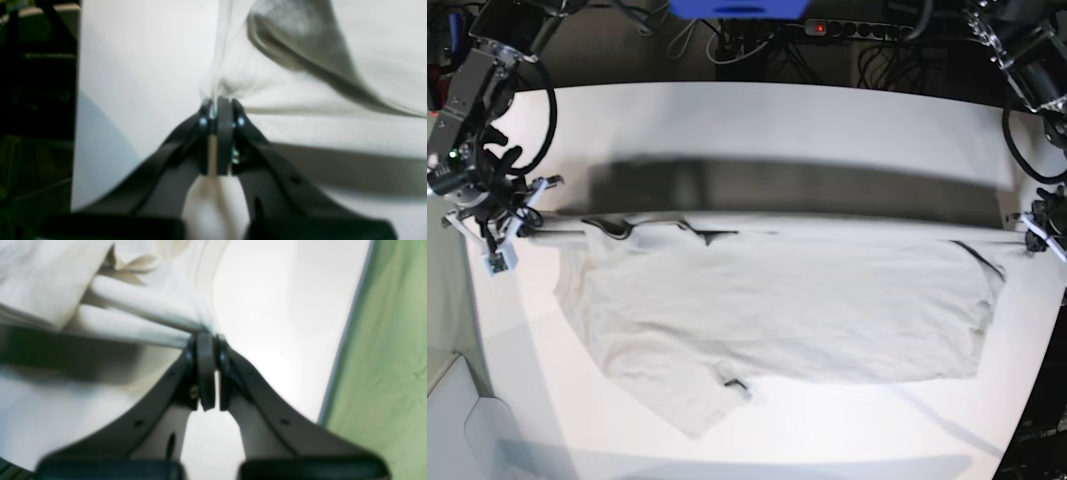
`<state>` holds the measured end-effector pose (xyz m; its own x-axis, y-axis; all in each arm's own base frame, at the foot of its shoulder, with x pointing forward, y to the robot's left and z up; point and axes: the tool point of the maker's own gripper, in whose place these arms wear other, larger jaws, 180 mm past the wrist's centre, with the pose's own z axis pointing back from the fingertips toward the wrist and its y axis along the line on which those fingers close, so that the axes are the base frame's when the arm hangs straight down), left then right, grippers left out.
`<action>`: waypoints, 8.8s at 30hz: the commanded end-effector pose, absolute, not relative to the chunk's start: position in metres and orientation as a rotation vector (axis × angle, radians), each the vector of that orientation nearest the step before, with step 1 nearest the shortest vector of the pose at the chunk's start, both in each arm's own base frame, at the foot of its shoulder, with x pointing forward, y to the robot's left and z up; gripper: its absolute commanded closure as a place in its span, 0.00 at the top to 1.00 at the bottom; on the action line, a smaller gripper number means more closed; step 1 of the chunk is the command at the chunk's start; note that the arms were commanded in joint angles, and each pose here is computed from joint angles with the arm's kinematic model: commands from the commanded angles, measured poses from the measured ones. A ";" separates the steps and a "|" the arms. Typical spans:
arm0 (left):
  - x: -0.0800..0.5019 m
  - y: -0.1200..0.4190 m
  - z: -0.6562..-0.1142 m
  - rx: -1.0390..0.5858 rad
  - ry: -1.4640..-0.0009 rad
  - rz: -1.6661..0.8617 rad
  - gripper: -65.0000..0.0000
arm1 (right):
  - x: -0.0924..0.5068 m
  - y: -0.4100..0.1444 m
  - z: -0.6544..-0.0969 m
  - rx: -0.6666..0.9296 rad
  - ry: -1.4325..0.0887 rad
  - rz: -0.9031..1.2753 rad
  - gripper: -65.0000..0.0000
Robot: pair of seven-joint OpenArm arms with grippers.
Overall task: Layout the t-shirt on the table in an organized manner, then fold the t-shirt properly
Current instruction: 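Lift the folded edge and pull it back flat with both grippers, then release the t-shirt edge and raise both grippers, then move both grippers down to the t-shirt's hem side edges, then grasp the t-shirt's side edges with both grippers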
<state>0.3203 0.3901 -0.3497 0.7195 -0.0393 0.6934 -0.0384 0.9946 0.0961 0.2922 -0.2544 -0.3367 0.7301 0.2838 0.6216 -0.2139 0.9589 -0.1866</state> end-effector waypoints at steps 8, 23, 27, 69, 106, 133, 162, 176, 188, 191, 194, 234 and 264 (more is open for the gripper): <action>0.355 0.411 -0.314 0.126 -0.857 0.037 0.00 | 0.342 -0.256 -0.306 -0.115 -0.760 0.281 0.00; 0.334 0.407 -0.339 0.119 -0.784 0.017 0.00 | 0.298 -0.262 -0.342 -0.116 -0.642 0.290 0.00; 0.316 0.404 -0.356 0.102 -0.744 0.019 0.00 | 0.279 -0.256 -0.341 -0.134 -0.648 0.314 0.00; 0.184 0.398 -0.409 0.073 -0.546 0.041 0.00 | 0.159 -0.242 -0.396 -0.064 -0.473 0.364 0.00; 0.181 0.391 -0.414 0.053 -0.542 0.028 0.99 | 0.155 -0.259 -0.392 -0.100 -0.466 0.323 0.46; 0.220 0.408 -0.343 0.174 -0.714 -0.002 0.99 | 0.193 -0.287 -0.364 -0.180 -0.578 0.256 0.46; 0.334 0.396 -0.302 0.045 -0.980 0.128 0.99 | 0.438 -0.227 -0.350 0.048 -0.820 0.326 0.47; 0.405 0.386 -0.294 0.020 -0.989 0.124 0.99 | 0.492 -0.197 -0.368 0.308 -0.952 0.201 0.47; 0.408 0.380 -0.297 0.003 -0.999 0.117 0.99 | 0.481 -0.219 -0.384 0.311 -0.974 0.138 0.47; 0.407 0.381 -0.297 0.006 -0.998 0.118 0.99 | 0.480 -0.207 -0.388 0.324 -0.961 0.160 0.47; 0.405 0.381 -0.299 0.009 -0.990 0.118 0.99 | 0.475 -0.191 -0.398 0.316 -0.917 0.245 0.46; 0.442 0.400 -0.343 -0.121 -1.049 0.203 0.99 | 0.449 -0.206 -0.424 0.266 -0.828 0.308 0.00; 0.436 0.358 -0.406 -0.101 -0.906 0.210 0.98 | 0.426 -0.222 -0.443 0.245 -0.782 0.297 0.00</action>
<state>0.4283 0.3531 -0.4184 0.6139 0.2306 0.7550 -0.1486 0.9730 -0.1763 0.4345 -0.2088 -0.4334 0.6241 0.1064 0.7741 -0.3465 0.9257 0.1521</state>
